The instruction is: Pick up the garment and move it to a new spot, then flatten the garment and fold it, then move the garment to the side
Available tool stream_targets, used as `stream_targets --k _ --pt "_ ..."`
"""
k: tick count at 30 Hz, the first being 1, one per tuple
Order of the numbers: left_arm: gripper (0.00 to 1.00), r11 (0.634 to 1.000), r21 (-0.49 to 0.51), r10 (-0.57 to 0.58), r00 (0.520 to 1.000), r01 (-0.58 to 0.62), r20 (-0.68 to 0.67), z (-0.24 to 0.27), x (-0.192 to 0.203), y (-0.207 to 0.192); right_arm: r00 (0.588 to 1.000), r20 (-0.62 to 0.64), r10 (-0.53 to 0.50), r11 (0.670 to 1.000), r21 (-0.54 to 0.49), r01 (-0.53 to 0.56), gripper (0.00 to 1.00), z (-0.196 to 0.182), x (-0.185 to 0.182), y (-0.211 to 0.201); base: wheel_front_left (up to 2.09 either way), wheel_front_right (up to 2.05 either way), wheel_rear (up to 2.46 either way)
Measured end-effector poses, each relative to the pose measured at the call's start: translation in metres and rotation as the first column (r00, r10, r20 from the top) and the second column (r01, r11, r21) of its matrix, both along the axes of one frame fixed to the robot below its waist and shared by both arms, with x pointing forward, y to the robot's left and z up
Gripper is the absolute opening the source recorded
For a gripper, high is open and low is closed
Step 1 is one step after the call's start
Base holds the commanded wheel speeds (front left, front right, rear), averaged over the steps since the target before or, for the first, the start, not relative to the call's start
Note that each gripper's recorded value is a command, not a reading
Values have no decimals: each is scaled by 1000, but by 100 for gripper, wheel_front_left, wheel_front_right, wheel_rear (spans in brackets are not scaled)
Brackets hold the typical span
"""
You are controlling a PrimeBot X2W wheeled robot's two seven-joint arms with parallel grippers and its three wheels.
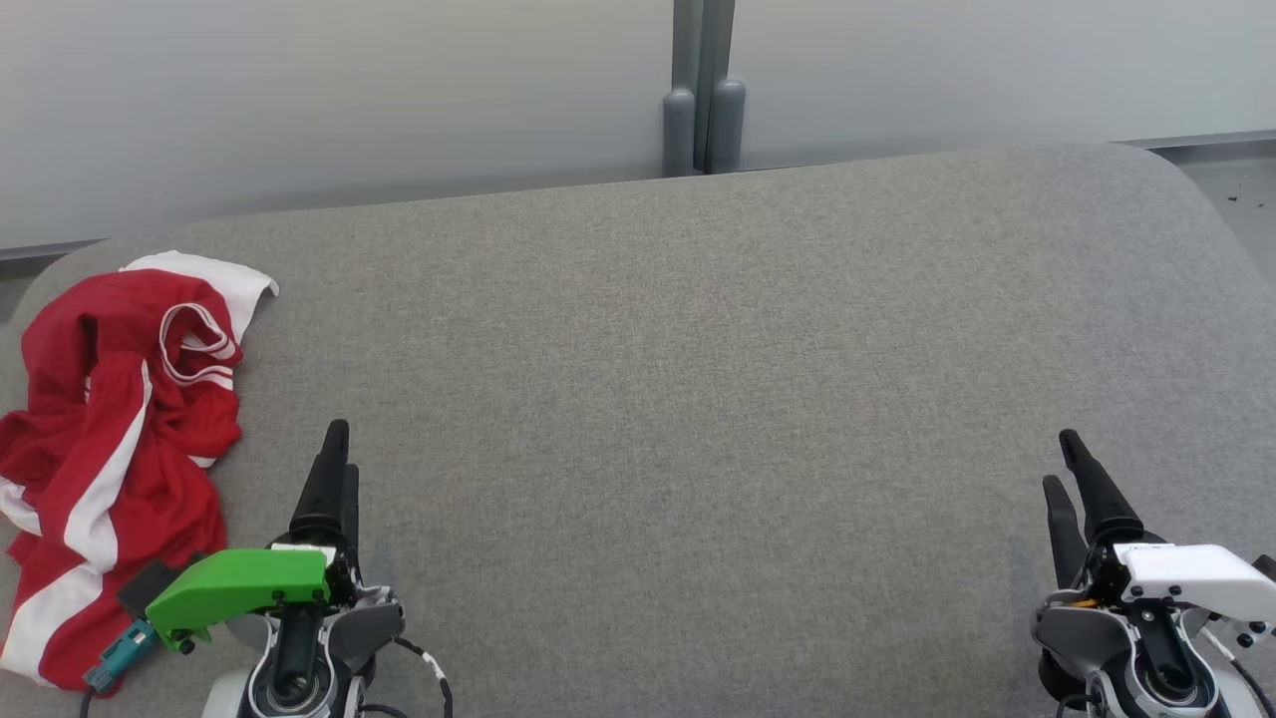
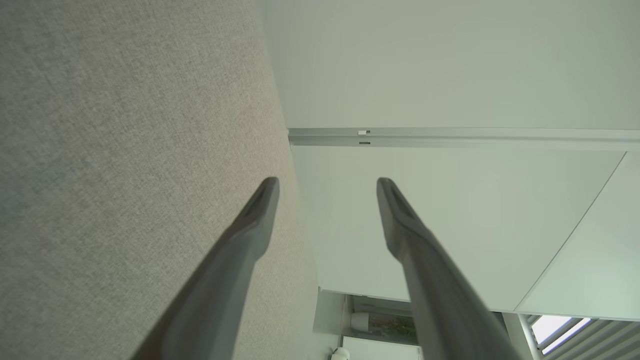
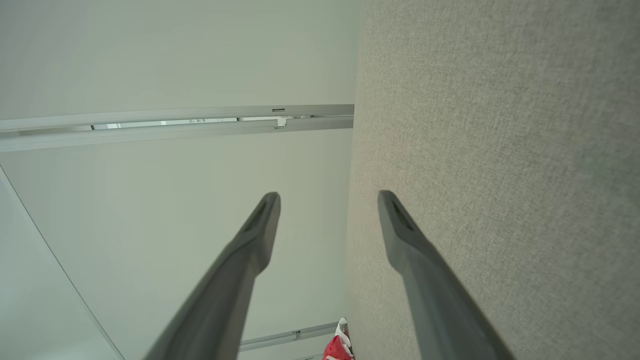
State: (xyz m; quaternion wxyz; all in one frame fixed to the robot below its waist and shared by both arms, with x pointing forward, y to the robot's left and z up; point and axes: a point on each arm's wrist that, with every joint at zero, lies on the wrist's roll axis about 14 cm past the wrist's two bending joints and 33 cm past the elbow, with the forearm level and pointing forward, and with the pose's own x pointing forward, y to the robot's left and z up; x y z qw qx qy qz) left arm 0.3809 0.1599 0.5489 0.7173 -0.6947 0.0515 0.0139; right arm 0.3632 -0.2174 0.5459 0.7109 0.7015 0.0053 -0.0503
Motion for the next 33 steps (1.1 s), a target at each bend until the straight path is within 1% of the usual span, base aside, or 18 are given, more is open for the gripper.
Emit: stream_targets --k 10,14,19,22,26,27,28,33 --pt "100 991 132 4 999 -10 42 14 -2 1 1000 17 5 993 -119 -3 100 9 1 5 0 0 0" --pt "100 982 188 10 998 -20 55 18 -3 2 1000 28 10 983 -182 -5 100 14 2 7 0 0 0" --pt "100 960 277 11 997 -32 80 25 -5 3 999 36 16 964 -266 -6 100 18 0 10 0 0 0" --pt "100 941 337 5 995 -39 101 31 -5 3 998 50 25 944 -329 -7 100 24 2 12 0 0 0" --pt "100 911 409 2 993 -49 114 34 -7 3 997 68 42 905 -426 -9 100 33 3 16 0 0 0" --pt "100 911 409 2 993 -49 114 34 -7 3 997 68 42 905 -426 -9 100 33 3 16 0 0 0" --pt "100 903 426 4 994 -51 111 33 -9 4 996 74 46 894 -447 -8 100 35 3 17 0 0 0" --pt "100 848 526 -2 991 -68 131 38 -11 5 994 88 70 837 -546 -11 100 43 3 25 0 0 0"
